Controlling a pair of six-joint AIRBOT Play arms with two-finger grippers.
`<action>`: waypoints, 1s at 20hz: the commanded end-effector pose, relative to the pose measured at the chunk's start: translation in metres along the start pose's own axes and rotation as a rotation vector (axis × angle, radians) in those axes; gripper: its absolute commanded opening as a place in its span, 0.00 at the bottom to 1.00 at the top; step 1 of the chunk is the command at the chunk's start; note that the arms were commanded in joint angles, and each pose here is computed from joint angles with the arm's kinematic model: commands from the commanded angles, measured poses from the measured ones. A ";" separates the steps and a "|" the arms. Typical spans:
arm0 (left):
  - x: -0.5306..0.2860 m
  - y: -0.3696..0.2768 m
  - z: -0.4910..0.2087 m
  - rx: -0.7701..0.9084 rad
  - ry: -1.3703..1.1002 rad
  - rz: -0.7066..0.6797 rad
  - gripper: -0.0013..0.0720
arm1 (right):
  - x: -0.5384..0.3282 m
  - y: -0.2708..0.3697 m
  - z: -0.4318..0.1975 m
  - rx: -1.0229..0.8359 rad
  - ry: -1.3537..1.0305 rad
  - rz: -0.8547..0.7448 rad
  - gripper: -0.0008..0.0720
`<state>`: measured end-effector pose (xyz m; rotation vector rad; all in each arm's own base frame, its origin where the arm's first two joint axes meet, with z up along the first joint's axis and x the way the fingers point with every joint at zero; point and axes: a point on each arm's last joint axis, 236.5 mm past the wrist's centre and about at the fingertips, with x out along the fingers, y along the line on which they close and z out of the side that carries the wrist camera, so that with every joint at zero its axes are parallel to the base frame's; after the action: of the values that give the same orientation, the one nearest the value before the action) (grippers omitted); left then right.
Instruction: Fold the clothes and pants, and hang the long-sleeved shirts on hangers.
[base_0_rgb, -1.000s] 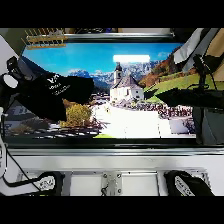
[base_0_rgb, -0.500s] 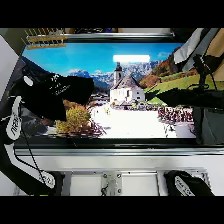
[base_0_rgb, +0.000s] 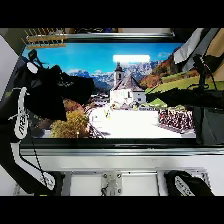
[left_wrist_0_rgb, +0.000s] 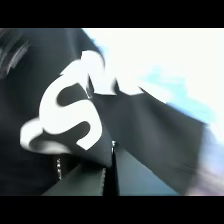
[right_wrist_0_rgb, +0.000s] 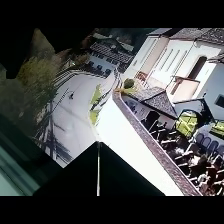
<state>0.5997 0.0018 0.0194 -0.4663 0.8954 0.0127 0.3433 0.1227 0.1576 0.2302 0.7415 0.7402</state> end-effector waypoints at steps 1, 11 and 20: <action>-0.069 -0.109 -0.012 0.256 0.002 -0.132 0.02 | 0.000 0.000 0.000 0.001 0.001 0.001 0.04; -0.136 -0.288 -0.266 0.666 0.286 -0.415 0.02 | -0.004 0.032 0.030 0.068 -0.122 0.140 0.04; -0.135 -0.210 -0.220 0.512 0.314 -0.255 0.94 | -0.003 -0.014 -0.005 0.098 0.016 -0.052 0.03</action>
<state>0.3754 -0.3072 0.0830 -0.0442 1.0632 -0.6551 0.3455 0.1376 0.1863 0.3707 0.6695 0.7938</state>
